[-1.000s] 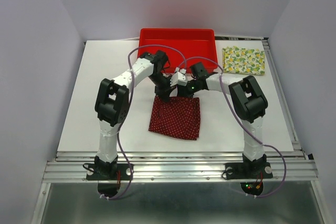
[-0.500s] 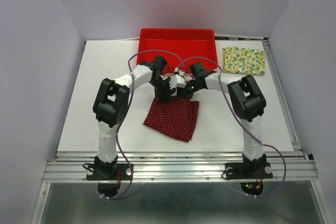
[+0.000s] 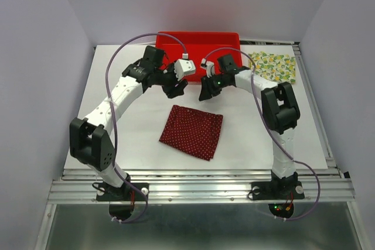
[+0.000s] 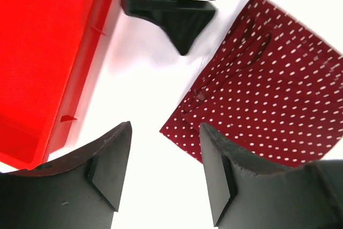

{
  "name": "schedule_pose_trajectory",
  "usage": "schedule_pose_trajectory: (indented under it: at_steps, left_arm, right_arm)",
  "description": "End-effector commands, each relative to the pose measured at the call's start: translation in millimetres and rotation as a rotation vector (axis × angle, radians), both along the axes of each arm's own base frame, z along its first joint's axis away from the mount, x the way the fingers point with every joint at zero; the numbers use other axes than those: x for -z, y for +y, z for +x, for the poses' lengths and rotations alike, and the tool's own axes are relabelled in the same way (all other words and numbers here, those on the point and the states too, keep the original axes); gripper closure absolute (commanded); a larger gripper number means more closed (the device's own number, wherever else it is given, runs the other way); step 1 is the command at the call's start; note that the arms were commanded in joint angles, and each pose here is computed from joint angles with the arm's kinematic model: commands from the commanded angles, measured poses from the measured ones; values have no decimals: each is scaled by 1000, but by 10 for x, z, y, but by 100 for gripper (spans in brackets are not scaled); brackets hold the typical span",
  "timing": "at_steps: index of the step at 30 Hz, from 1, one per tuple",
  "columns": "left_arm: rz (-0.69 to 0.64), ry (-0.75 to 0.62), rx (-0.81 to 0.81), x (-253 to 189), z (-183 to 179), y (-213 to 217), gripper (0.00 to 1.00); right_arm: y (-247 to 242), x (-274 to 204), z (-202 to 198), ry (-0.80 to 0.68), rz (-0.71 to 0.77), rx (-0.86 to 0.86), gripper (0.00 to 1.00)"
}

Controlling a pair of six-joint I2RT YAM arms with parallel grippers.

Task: Fold and stack the skirts
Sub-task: Fold the skirt

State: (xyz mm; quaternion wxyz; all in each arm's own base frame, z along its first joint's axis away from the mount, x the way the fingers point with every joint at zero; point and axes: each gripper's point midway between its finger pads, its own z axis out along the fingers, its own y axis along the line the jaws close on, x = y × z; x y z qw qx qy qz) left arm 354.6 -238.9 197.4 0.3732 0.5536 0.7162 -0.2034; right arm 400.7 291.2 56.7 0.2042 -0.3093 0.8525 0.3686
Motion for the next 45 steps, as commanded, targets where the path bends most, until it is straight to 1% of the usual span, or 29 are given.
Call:
schedule_pose_trajectory:
  at_steps: [1,2,4,7,8,9,10,11,12,13,14,16,18,19,21,22,24,25,28,33,36,37,39,40,41,42,43,44,45]
  left_arm:
    - [-52,110,-22,0,-213,-45,37]
    - [-62,138,-10,44,-275,-61,37]
    - [-72,209,-16,204,-401,-60,36]
    - [-126,297,-26,330,-526,-128,22]
    - [-155,334,-58,322,-562,-165,20]
    - [-161,314,-59,340,-538,-167,19]
    - [-170,310,-89,391,-521,-196,19]
    - [-173,302,-105,413,-508,-208,19]
    - [-179,297,-127,423,-494,-214,19]
    - [-186,301,-175,497,-451,-213,20]
    - [-188,312,-203,550,-426,-210,22]
    - [-190,333,-245,675,-404,-213,24]
    - [-169,377,-322,867,-345,-180,29]
    - [-158,387,-349,938,-321,-171,34]
    - [-116,424,-431,1153,-251,-112,45]
    - [-103,410,-470,1198,-182,-74,53]
    - [-103,413,-528,1277,-107,-15,54]
    - [-119,406,-553,1272,-59,-16,54]
    - [-134,350,-605,1223,101,46,57]
    - [-151,182,-630,868,360,143,58]
    - [-158,15,-625,456,513,241,57]
    - [-155,-27,-620,350,538,271,54]
    - [-147,-153,-633,33,572,418,26]
    - [-153,-192,-640,-69,583,454,7]
    - [-153,-218,-668,-168,592,540,1]
    - [-187,-228,-673,-320,560,568,1]
    - [-174,-185,-662,-314,482,594,1]
    - [-205,-134,-606,-336,392,518,1]
    - [-219,-69,-611,-322,294,553,1]
  right_arm:
    - [-140,-372,319,-75,-4,86,55]
    - [-132,-512,336,-97,6,84,55]
    - [-139,-606,241,-75,13,71,52]
    - [-155,-744,-19,-15,42,50,50]
    - [-167,-784,-207,25,65,28,50]
    - [-148,-906,-245,15,92,14,50]
    - [-182,-822,-405,61,93,6,50]
    - [-183,-855,-513,88,113,1,51]
    - [-145,-1073,-651,71,187,-39,52]
    - [-183,-947,-868,135,201,-49,53]
    - [-116,-971,-979,120,224,-81,53]
    - [-31,-940,-1288,129,218,-145,53]
    - [-4,-827,-1425,170,184,-163,53]
    - [14,-699,-1459,209,167,-162,54]
    - [1,-480,-1477,272,141,-125,57]
    - [-38,-313,-1436,263,98,-99,57]
    - [-71,-138,-1387,245,68,-53,58]
    - [-144,-2,-1274,198,1,-1,59]
    - [-282,179,-989,136,-101,95,62]
    - [-408,111,-526,45,-135,168,63]
    - [-330,-171,-347,-7,-107,171,60]
    - [-298,-304,-315,-25,-87,166,56]
    - [-256,-574,-241,-65,-55,175,52]
    - [-253,-783,-233,-100,-32,186,35]
    - [-260,-882,-230,-117,-23,198,27]
    - [-271,-970,-239,-124,-14,218,21]
    - [-323,-1112,-243,-159,-14,246,12]
    - [-355,-1172,-249,-171,-16,267,6]
    - [-469,-1140,-230,-177,-47,317,0]
